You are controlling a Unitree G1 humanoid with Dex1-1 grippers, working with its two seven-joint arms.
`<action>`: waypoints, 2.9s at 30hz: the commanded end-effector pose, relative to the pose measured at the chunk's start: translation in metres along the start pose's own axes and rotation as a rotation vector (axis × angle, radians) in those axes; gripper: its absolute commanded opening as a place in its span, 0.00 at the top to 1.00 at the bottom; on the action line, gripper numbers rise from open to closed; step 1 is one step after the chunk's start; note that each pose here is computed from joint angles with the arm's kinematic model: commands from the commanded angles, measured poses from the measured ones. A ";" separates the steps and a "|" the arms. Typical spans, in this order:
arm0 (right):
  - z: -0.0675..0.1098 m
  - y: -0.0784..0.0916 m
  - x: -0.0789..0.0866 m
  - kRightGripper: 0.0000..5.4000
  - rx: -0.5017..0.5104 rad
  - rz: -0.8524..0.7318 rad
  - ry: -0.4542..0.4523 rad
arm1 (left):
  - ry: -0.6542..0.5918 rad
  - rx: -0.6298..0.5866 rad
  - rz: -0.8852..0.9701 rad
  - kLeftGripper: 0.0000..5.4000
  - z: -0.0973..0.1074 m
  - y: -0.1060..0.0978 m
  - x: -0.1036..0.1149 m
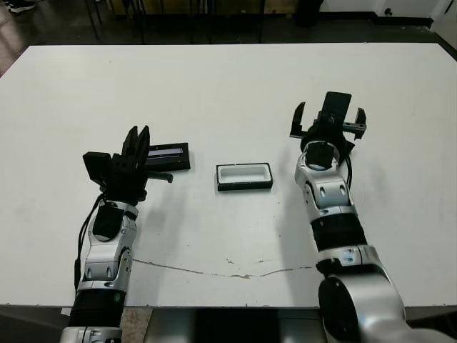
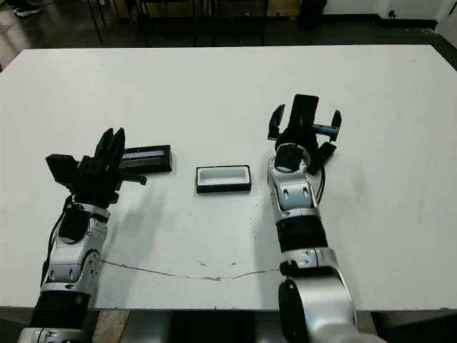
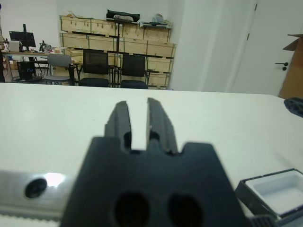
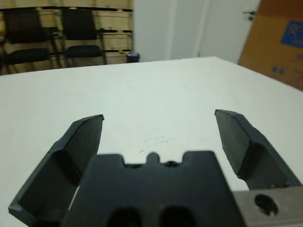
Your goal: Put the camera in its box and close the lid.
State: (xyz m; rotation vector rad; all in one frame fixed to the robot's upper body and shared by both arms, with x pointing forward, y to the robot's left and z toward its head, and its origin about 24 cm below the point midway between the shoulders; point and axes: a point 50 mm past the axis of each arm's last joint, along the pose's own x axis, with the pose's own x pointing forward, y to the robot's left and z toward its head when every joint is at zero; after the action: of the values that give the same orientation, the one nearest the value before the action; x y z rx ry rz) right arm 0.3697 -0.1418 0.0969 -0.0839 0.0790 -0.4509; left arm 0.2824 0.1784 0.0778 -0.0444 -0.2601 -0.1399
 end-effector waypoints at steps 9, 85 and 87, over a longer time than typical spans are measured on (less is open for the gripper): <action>-0.027 -0.007 0.009 0.00 0.106 -0.091 0.095 | 0.049 0.020 0.007 1.00 -0.007 0.005 -0.006; -0.074 -0.001 -0.022 0.85 0.277 -0.333 0.201 | 0.080 -0.006 -0.014 1.00 -0.006 0.006 -0.004; -0.065 -0.001 -0.020 0.85 0.273 -0.323 0.138 | 0.080 -0.005 -0.015 1.00 -0.006 0.007 -0.004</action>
State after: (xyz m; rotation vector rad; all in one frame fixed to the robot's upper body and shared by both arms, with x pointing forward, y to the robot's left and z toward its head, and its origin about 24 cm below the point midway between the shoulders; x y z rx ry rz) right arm 0.3517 -0.1423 0.0428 0.2068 0.1166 -0.7848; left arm 0.2844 0.1812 0.0763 -0.0558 -0.2078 -0.1696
